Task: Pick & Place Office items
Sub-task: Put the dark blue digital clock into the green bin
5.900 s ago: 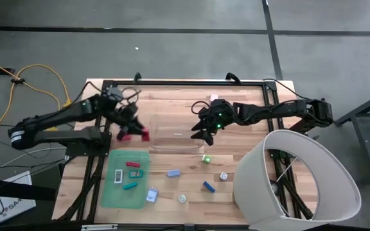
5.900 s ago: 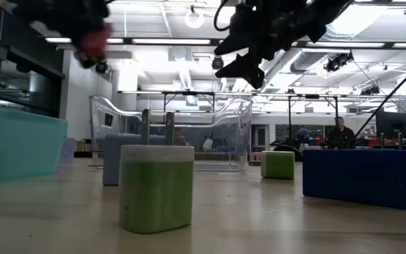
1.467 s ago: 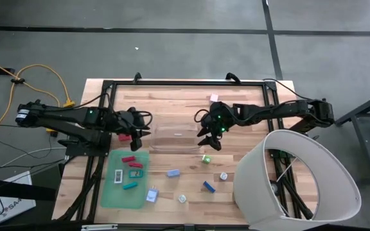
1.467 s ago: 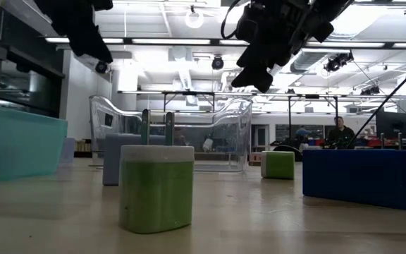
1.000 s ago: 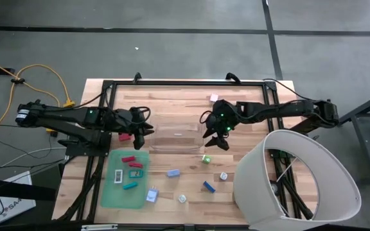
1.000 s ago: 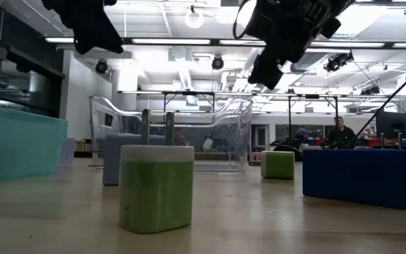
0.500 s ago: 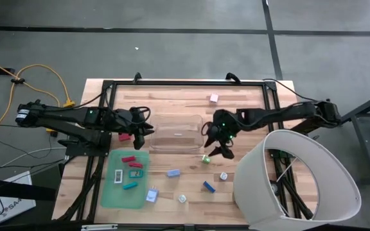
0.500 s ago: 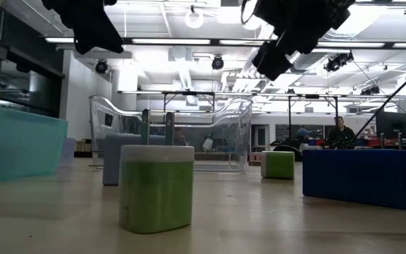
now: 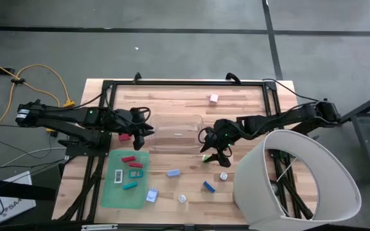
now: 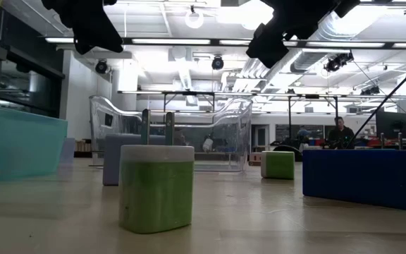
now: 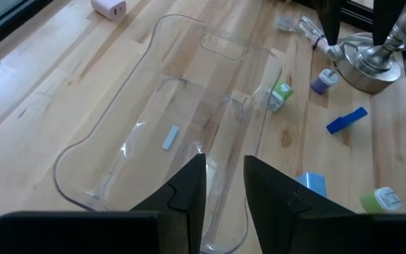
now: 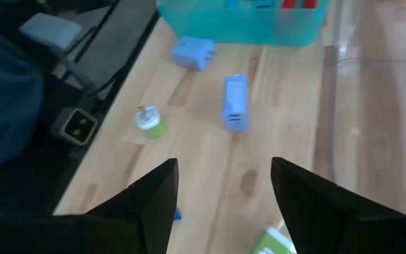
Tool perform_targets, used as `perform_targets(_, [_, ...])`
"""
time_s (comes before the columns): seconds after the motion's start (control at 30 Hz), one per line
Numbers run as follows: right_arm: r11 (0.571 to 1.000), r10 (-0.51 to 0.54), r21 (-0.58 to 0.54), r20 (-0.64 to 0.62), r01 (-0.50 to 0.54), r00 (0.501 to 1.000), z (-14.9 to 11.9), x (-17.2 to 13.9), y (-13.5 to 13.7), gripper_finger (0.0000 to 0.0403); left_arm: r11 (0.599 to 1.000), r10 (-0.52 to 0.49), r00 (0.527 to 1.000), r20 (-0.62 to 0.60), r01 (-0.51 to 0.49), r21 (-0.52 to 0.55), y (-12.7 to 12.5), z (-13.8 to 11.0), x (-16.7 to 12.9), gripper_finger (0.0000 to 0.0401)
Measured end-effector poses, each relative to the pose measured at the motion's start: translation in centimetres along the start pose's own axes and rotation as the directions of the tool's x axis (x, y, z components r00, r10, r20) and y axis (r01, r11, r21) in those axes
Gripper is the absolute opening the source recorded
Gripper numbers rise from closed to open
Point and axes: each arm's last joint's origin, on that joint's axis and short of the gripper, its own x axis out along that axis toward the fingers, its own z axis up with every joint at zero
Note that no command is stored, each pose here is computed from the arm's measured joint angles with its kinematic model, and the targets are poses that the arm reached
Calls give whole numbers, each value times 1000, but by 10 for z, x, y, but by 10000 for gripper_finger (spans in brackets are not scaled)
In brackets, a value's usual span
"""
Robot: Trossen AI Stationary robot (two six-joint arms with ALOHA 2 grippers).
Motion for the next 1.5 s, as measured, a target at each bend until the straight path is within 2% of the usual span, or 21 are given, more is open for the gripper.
perform_targets(0.17, [999,35,16,4,-35,999,1,-2,-8,215,1000,0,1000,0,0,0,0,0,0,93])
perform_targets(0.43, [987,143,66,94,-149,985,7,-21,-48,215,1000,0,1000,0,0,1,0,0,0,93])
perform_targets(0.7, [982,183,-63,147,-176,972,40,-32,-55,215,1000,0,1000,0,0,1,0,0,0,93])
perform_targets(0.87, [974,224,-63,117,-218,968,49,-13,-71,215,1000,1,1000,-1,-1,1,0,0,0,93])
perform_targets(1.0, [967,256,-20,58,-255,965,44,16,-84,215,1000,0,1000,-1,0,1,0,0,0,93])
perform_targets(1.17, [953,302,-7,-14,-302,953,39,41,-76,215,1000,-14,1000,-7,14,7,0,0,0,93])
perform_targets(1.5, [940,334,-34,-95,-339,938,33,57,-43,215,1000,-18,1000,-13,18,9,0,-1,0,93])
